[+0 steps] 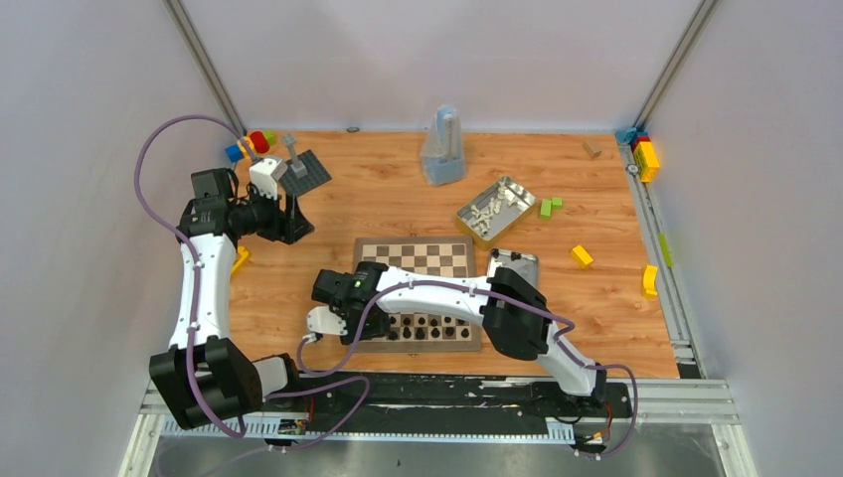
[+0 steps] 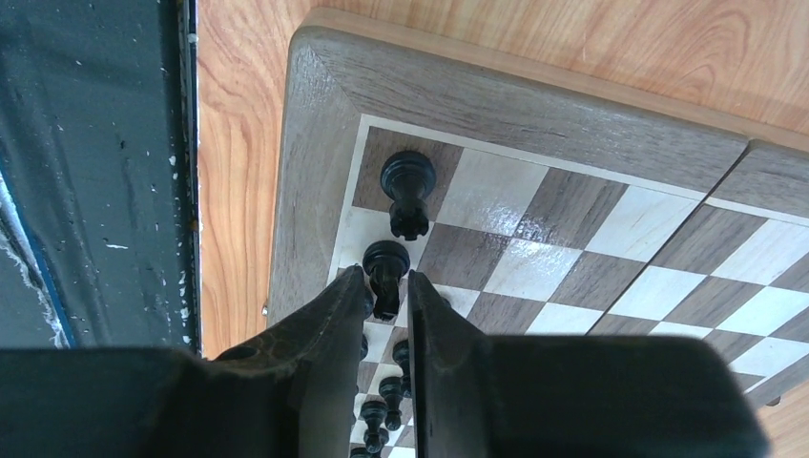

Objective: Set up the chess pieces on the board
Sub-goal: Place the chess piece on the chessboard.

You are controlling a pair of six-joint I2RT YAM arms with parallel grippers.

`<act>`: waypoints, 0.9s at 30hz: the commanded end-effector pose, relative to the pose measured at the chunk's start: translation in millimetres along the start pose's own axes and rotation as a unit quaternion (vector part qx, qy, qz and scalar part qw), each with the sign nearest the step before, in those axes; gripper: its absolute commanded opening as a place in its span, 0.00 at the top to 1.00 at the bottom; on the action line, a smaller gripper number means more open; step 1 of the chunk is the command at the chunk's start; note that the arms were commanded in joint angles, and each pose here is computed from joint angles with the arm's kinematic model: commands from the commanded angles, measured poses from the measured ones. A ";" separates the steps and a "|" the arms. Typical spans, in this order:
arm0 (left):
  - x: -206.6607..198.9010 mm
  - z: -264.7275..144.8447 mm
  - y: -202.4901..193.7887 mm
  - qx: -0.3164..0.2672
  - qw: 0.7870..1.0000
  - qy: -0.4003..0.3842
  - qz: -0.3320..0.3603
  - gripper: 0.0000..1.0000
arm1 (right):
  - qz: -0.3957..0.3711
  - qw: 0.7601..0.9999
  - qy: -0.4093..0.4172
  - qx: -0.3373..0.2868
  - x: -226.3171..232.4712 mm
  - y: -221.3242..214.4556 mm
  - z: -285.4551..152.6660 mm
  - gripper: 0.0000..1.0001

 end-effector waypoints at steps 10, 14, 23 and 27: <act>-3.4 -7.6 6.4 -0.017 1.000 -0.005 0.024 0.25 | -0.004 1.000 -0.017 -0.020 -3.7 10.2 -7.3 0.71; -3.7 -8.2 7.2 -0.019 0.999 -0.004 0.026 0.25 | -0.003 1.000 -0.013 -0.021 -2.9 10.7 -6.3 0.76; -3.9 -7.9 7.7 -0.019 0.999 -0.007 0.025 0.25 | -0.001 1.000 -0.009 -0.030 -1.7 13.2 -8.9 0.82; -4.2 -8.3 7.7 -0.019 0.999 -0.007 0.026 0.25 | 0.000 0.999 -0.006 -0.032 -0.6 14.0 -9.1 0.82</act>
Point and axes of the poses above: each gripper's point midway between its finger pads, its own z axis out along the fingers, its own x axis along the line the jaws close on, y = z × x, the point moved 9 cm from there along -z, back along the fingers, and after that the axes turned 1 degree about z, right-handed, at the moved point
